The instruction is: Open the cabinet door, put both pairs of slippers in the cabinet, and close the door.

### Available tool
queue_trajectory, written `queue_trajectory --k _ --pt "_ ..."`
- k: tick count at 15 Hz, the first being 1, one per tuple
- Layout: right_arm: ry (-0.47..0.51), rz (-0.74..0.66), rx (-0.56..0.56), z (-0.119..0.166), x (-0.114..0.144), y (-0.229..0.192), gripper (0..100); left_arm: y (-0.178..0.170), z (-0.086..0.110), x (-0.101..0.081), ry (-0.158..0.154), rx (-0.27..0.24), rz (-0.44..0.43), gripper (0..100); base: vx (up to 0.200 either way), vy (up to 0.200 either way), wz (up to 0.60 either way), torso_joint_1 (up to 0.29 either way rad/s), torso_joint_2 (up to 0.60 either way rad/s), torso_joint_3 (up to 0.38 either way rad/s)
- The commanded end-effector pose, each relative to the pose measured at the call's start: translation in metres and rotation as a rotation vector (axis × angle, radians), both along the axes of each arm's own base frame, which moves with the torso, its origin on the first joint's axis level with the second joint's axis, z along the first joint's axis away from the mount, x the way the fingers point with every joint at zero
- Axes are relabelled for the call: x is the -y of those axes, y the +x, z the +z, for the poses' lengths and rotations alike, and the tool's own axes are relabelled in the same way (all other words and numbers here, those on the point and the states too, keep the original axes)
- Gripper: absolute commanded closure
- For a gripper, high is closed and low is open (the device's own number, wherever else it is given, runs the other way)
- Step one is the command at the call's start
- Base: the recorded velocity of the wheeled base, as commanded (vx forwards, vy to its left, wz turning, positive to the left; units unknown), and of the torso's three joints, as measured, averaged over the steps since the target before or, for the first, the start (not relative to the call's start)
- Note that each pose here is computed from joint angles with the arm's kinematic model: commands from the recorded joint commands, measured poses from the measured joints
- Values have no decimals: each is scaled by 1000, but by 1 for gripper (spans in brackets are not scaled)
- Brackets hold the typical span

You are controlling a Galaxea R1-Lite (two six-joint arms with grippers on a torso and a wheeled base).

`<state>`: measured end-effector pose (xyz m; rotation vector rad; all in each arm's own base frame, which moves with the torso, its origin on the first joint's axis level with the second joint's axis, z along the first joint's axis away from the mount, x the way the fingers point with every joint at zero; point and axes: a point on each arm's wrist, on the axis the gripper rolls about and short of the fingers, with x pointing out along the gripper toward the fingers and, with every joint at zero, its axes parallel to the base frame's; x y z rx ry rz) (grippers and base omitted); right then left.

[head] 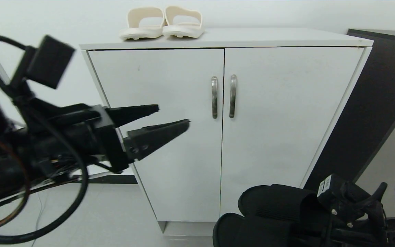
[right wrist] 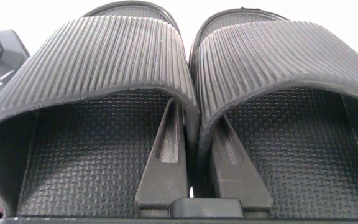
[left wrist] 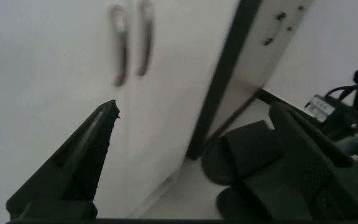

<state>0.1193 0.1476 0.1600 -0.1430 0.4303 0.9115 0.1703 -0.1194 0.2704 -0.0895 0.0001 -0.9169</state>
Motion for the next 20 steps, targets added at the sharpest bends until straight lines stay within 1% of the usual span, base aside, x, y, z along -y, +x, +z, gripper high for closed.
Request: queue_trajectory --k 1,2,3,4,5,6,7,8,9,10,11,13,16,20 --pt "-3 1 -2 -1 0 0 100 23 -4 50 8 -71 -114 0 0 0 0 0 0 0" --pt "-4 2 -4 -1 0 0 100 28 -6 72 6 -99 -163 0 0 0 0 0 0 0" --pt "-7 1 -5 -2 0 -1 100 33 -9 84 17 -115 -184 0 0 0 0 0 0 0" --pt "-7 2 -2 -2 1 -1 100 38 -9 94 24 -122 -196 0 0 0 0 0 0 0" --pt "-13 6 4 -2 1 -2 100 42 -7 98 24 -122 -202 0 0 0 0 0 0 0" --pt "-26 14 14 -4 1 -1 100 47 0 104 21 -131 -225 0 0 0 0 0 0 0" --pt "-30 18 17 -4 1 -2 100 51 3 108 9 -148 -254 0 0 0 0 0 0 0" --pt "-30 16 17 -4 1 -1 100 53 5 110 -3 -154 -260 0 0 0 0 0 0 0" --pt "-30 16 17 -4 1 -1 100 60 11 114 -46 -188 -274 0 0 0 0 0 0 0" --pt "-30 16 17 -4 1 -1 100 65 14 114 -65 -204 -286 0 0 0 0 0 0 0" --pt "-34 16 14 -5 1 -1 100 73 13 116 -73 -220 -283 0 0 0 0 0 0 0" --pt "-34 16 14 -5 1 -1 100 81 11 116 -76 -221 -251 0 0 0 0 0 0 0" --pt "-33 15 15 -5 1 -1 100 84 15 116 -89 -207 -175 0 0 0 0 0 0 0" --pt "-32 15 16 -4 1 -1 100 87 18 106 -100 -196 -87 0 0 0 0 0 0 0"
